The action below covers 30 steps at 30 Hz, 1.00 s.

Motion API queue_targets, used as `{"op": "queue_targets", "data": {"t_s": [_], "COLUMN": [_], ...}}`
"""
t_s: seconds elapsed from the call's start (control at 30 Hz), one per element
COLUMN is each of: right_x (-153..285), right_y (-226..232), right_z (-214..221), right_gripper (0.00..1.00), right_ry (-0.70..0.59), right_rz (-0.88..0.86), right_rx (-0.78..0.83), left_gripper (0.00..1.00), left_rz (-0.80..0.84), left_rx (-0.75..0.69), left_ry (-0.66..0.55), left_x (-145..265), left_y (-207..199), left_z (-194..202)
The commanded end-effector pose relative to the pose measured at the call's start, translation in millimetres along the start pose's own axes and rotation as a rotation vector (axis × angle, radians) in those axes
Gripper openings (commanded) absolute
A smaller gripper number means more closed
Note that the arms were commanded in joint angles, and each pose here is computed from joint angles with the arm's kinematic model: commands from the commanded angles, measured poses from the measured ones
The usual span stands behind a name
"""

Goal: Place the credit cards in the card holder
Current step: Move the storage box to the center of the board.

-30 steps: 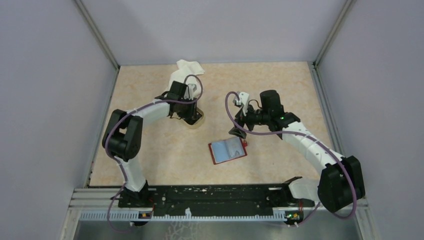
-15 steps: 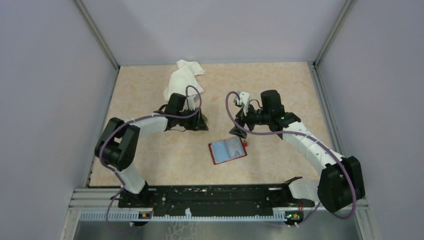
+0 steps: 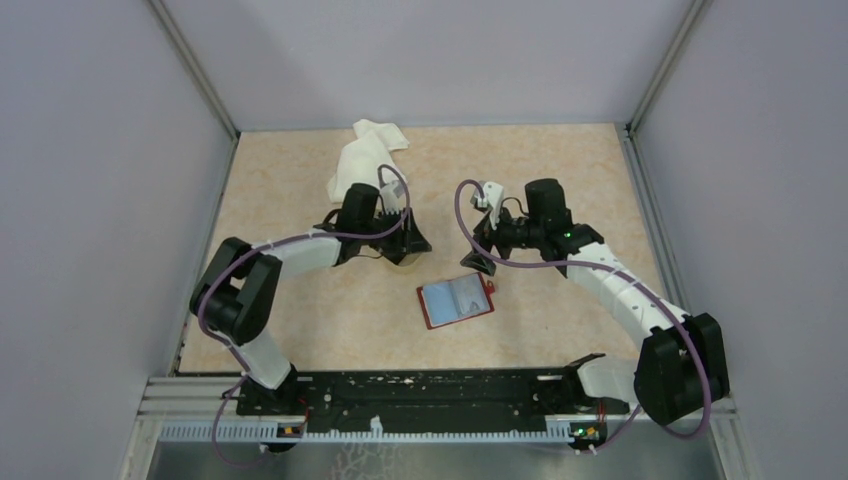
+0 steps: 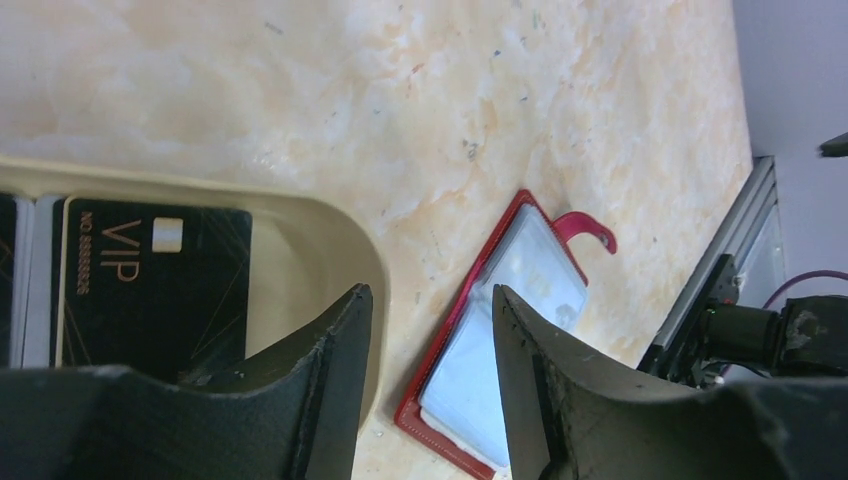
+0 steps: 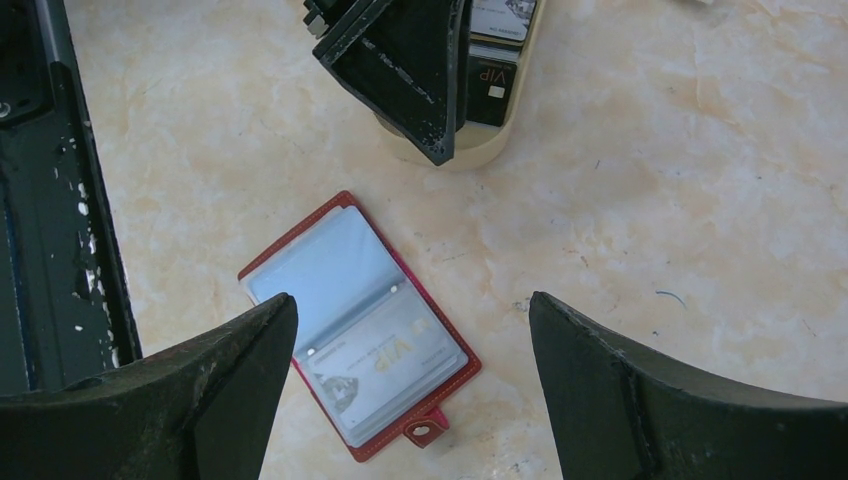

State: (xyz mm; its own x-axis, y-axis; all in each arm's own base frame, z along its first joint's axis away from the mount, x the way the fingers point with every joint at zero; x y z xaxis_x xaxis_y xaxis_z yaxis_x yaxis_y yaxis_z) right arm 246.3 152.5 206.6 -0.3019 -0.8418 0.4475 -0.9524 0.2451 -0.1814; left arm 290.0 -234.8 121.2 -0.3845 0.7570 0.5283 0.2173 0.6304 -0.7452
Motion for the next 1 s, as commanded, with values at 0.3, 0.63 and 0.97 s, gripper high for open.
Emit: {"op": "queue_targets", "data": {"t_s": [0.3,0.63,0.97], "right_x": [1.7,1.9,3.2], "right_y": [-8.3,-8.1,-7.8], "right_z": [-14.8,-15.1,-15.5], "right_gripper": [0.85,0.85,0.85], "right_ry": [-0.060,-0.062,-0.064], "right_rz": [0.004,0.002,0.009], "right_rx": [0.016,0.015,0.019], "left_gripper": [0.47,0.09,0.06], "left_rz": [0.018,-0.215,-0.174], "left_rx": [-0.062,-0.225,-0.182], "left_ry": [-0.133,-0.040,0.028], "left_x": [3.4,28.8,8.9], "left_y": [-24.9,4.1,10.7], "left_z": [-32.9,-14.0,-8.6]}}
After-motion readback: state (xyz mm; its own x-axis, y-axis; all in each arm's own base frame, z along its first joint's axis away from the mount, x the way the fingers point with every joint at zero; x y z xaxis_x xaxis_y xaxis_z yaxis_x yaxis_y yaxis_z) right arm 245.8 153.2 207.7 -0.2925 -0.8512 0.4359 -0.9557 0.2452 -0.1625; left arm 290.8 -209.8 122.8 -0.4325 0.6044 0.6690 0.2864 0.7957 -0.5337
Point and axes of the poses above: each gripper's point midway between its finger pads, its own x axis back along the fingers, its own y axis along the line the jaws close on, z = x × y, the point moved 8 cm from there along x, back along the fingers, and after that the axes turned 15 degrees about x, right-handed, at the moved point
